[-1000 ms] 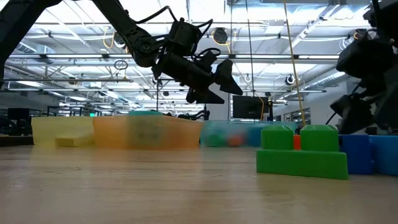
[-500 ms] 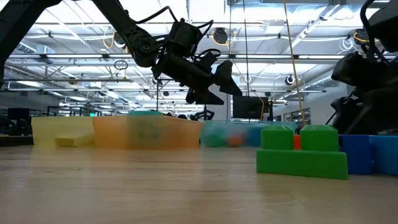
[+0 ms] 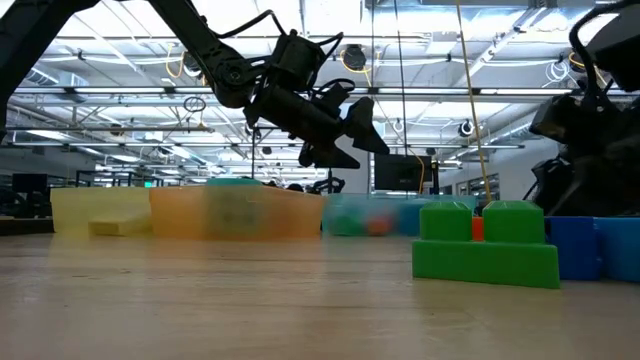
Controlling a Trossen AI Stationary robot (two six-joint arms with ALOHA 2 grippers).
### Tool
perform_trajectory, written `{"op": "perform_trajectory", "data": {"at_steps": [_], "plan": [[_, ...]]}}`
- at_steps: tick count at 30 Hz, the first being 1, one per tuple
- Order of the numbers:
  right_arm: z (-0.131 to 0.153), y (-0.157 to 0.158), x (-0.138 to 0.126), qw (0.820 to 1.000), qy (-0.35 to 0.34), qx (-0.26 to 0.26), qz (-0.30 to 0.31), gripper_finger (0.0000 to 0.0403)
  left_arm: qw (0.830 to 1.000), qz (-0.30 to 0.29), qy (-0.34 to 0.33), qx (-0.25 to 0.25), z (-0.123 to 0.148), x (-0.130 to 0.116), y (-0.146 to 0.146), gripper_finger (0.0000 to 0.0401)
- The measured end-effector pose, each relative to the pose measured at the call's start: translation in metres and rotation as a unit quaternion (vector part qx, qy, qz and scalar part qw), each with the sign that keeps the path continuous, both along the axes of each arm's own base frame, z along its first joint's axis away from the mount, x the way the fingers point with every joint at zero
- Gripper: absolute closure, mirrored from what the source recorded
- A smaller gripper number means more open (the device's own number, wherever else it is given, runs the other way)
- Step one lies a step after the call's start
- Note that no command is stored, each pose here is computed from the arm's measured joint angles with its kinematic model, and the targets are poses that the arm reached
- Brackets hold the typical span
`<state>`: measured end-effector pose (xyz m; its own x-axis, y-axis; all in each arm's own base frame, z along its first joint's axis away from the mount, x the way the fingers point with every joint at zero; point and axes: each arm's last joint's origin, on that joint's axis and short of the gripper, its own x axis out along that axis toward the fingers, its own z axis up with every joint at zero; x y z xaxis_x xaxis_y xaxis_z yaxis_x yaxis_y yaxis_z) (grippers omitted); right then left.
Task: Pick & Place Toys
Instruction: Put the top green game piece into the blue bin
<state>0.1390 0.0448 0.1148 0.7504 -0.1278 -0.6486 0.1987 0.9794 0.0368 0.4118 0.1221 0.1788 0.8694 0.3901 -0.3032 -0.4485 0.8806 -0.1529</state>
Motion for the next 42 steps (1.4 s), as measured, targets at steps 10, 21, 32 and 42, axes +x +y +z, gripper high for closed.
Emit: {"op": "perform_trajectory", "data": {"at_steps": [10, 21, 32, 42], "plan": [[-0.013, 0.002, 0.005, 0.999, -0.046, 0.002, 0.011, 0.0231, 1.0, 0.0, 0.001, 0.0, 0.0, 0.0, 0.0, 0.0016], [-0.022, 0.004, 0.009, 0.999, -0.039, -0.011, 0.025, 0.0289, 1.0, 0.0, 0.002, -0.001, 0.0, 0.0, 0.0, 0.0015], [-0.018, 0.007, 0.019, 0.995, -0.091, -0.022, 0.04, 0.0293, 1.0, 0.0, 0.002, -0.001, 0.0, 0.0, 0.0, 0.0015], [-0.029, 0.002, 0.028, 0.994, -0.089, -0.049, 0.052, 0.0313, 1.0, 0.0, 0.002, -0.001, 0.0, 0.0, 0.0, 0.0015]]}}
